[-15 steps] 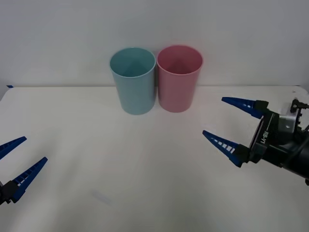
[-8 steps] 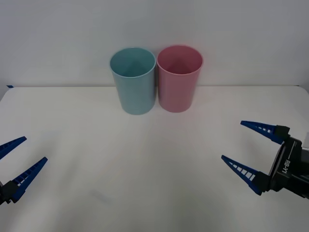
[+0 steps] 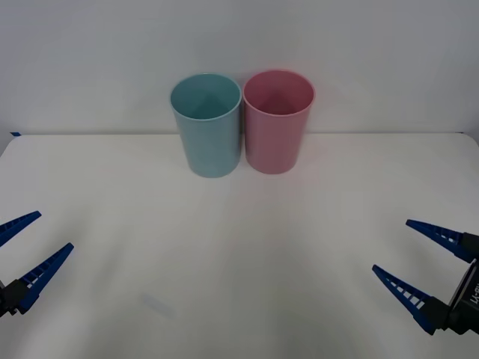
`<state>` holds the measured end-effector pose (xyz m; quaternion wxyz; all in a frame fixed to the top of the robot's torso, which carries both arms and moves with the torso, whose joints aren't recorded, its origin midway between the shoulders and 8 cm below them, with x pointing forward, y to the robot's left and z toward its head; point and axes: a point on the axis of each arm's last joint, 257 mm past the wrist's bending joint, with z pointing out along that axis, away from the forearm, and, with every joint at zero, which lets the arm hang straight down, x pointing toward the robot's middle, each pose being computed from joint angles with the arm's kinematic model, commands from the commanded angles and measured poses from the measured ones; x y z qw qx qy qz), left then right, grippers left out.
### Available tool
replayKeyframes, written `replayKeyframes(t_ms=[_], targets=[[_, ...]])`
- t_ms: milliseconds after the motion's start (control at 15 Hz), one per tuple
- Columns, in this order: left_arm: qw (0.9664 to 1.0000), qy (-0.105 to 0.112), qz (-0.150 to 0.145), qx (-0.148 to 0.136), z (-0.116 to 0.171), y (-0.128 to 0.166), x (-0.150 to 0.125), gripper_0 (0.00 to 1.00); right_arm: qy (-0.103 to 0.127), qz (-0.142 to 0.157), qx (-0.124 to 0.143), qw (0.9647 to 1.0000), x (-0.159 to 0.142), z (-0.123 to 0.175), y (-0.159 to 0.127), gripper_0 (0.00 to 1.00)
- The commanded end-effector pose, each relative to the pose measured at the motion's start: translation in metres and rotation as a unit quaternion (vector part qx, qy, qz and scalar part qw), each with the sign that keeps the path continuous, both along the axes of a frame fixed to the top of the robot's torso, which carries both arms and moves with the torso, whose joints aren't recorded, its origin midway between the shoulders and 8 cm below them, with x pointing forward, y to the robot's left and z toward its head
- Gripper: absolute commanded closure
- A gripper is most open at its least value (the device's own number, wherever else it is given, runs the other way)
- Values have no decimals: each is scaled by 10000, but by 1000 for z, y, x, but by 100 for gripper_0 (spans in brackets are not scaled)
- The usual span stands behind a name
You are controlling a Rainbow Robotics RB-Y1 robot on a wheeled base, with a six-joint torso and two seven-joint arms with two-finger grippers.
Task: Grasp the object on the table and drop it into the matching bin: aluminum can to the light blue bin, PET bottle to the pink bin.
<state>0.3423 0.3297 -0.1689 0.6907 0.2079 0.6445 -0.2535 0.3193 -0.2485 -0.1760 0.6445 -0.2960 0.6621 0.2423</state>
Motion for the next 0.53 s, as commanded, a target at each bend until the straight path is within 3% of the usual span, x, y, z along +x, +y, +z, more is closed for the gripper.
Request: replayKeyframes(t_ms=[67,200,533], targets=[[10000,0,0,0,0,0,0,0,198,-163,41,9997,-8,-10,-9,0],[10000,0,0,0,0,0,0,0,304,-248,41,9992,-13,-17,-14,0],[10000,0,0,0,0,0,0,0,320,-254,15,9992,-14,-19,-14,0]])
